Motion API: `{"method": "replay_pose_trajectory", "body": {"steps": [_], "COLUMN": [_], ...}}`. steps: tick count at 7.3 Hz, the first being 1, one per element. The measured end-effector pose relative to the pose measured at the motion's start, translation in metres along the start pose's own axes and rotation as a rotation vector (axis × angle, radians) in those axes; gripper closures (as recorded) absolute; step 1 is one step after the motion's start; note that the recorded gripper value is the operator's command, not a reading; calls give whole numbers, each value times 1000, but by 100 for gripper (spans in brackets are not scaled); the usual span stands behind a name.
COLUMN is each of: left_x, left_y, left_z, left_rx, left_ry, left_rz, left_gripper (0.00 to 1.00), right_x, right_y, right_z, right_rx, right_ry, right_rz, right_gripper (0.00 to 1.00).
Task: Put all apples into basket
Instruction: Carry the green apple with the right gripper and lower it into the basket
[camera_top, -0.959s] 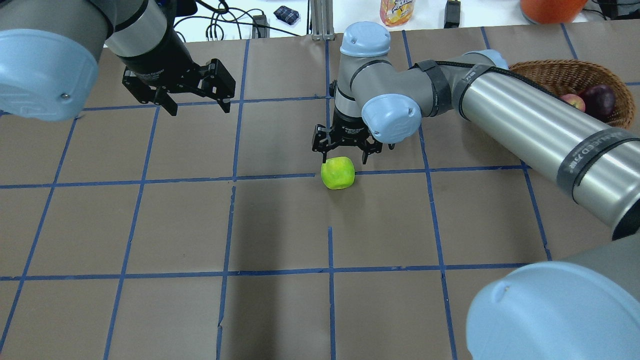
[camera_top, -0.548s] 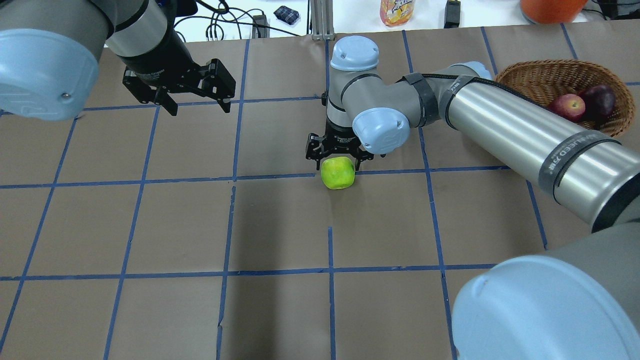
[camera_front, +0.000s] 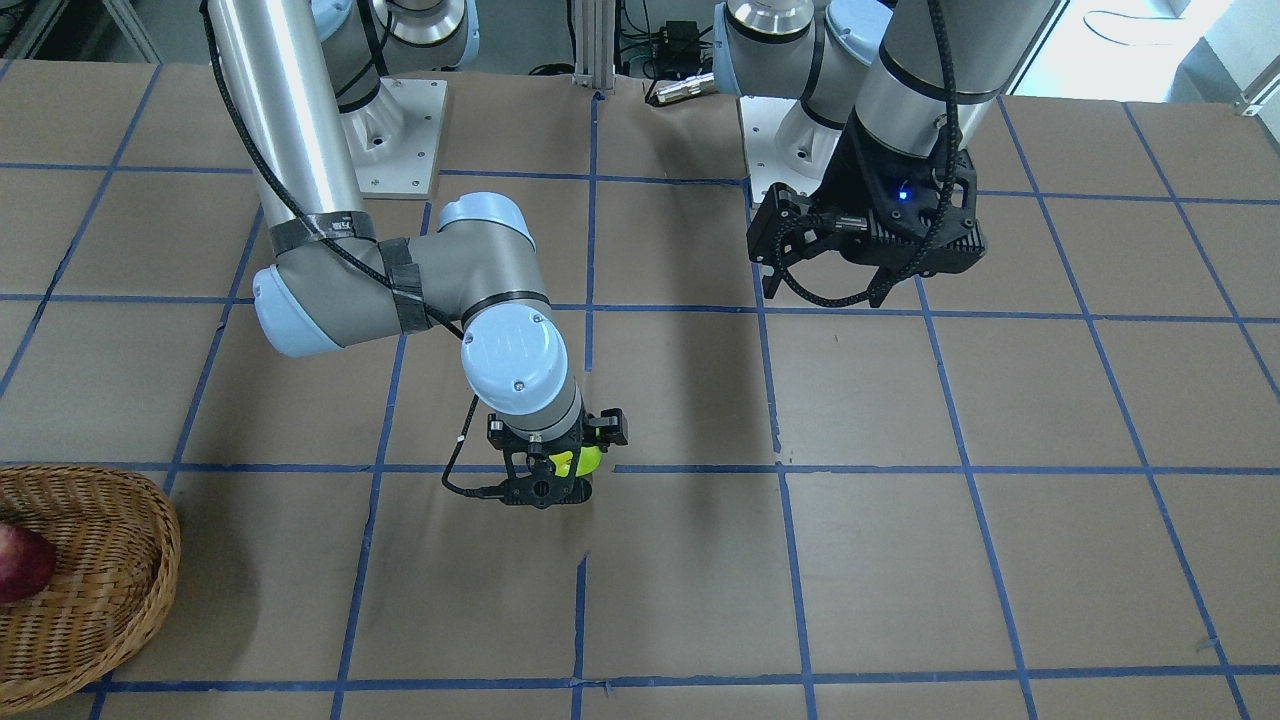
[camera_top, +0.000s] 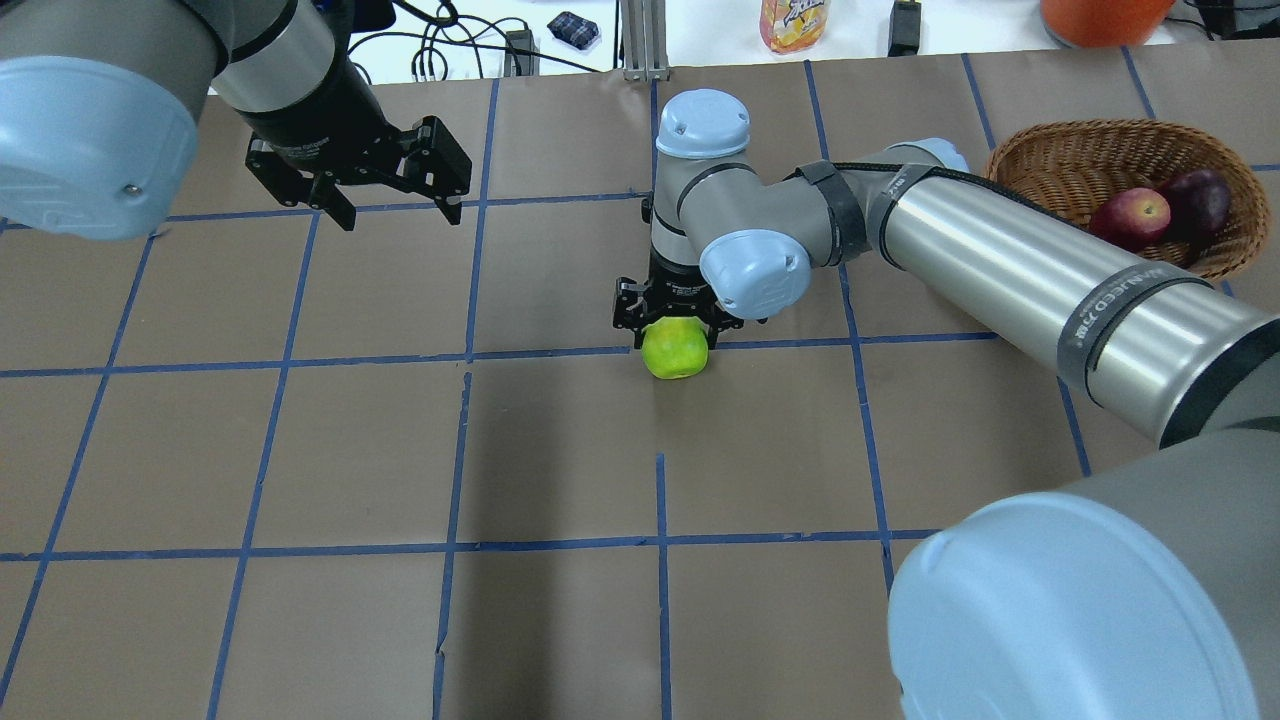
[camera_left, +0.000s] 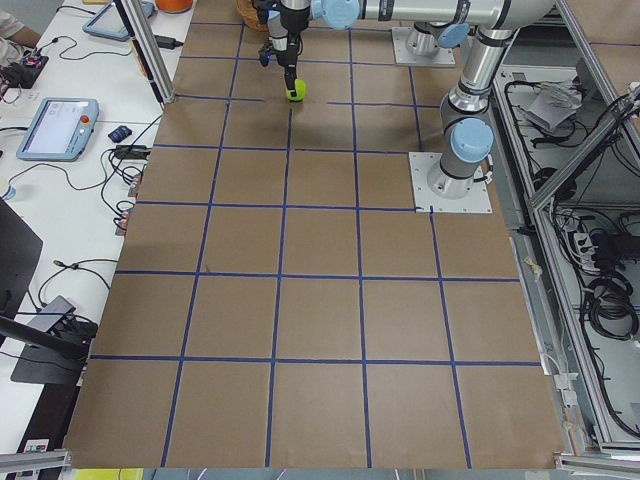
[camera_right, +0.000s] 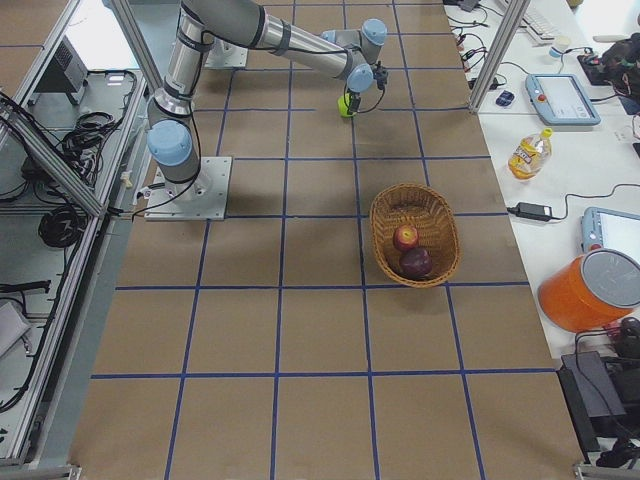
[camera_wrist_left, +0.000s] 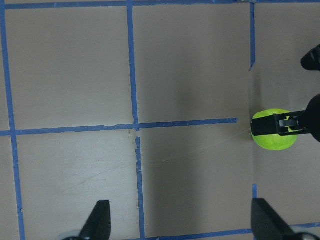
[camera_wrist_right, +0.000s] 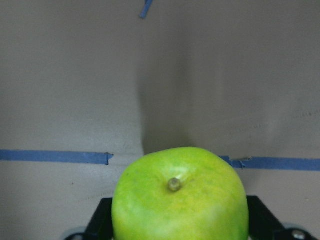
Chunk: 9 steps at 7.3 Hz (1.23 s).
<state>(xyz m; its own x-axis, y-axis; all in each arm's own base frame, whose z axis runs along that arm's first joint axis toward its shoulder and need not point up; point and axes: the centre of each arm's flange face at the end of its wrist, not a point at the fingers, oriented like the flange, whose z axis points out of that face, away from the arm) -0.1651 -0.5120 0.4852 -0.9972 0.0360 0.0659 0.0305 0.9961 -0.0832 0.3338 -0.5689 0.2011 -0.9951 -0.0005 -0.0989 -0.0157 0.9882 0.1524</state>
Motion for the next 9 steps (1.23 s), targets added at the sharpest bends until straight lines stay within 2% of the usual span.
{"method": "replay_pose_trajectory", "body": {"steps": [2, 3, 5, 7, 8, 9], "left_x": [0, 0, 0, 0, 0, 0], "left_y": [-1, -1, -1, -1, -2, -2], "left_z": [0, 0, 0, 0, -1, -1], "left_rx": [0, 0, 1, 1, 2, 2], "left_ry": [1, 1, 1, 0, 0, 0], "left_rz": [0, 0, 0, 0, 1, 1], "left_gripper": [0, 0, 0, 0, 0, 0], "right_x": [1, 4, 40, 129, 169, 204], "right_y": [-3, -5, -21, -55, -66, -74], "right_z": [-8, -25, -101, -182, -206, -215], "right_rx": [30, 56, 108, 116, 130, 137], "right_ry": [-3, -10, -30, -27, -2, 49], "right_rz": [-1, 3, 72, 205, 243, 232], "right_gripper": [100, 100, 100, 100, 100, 100]}}
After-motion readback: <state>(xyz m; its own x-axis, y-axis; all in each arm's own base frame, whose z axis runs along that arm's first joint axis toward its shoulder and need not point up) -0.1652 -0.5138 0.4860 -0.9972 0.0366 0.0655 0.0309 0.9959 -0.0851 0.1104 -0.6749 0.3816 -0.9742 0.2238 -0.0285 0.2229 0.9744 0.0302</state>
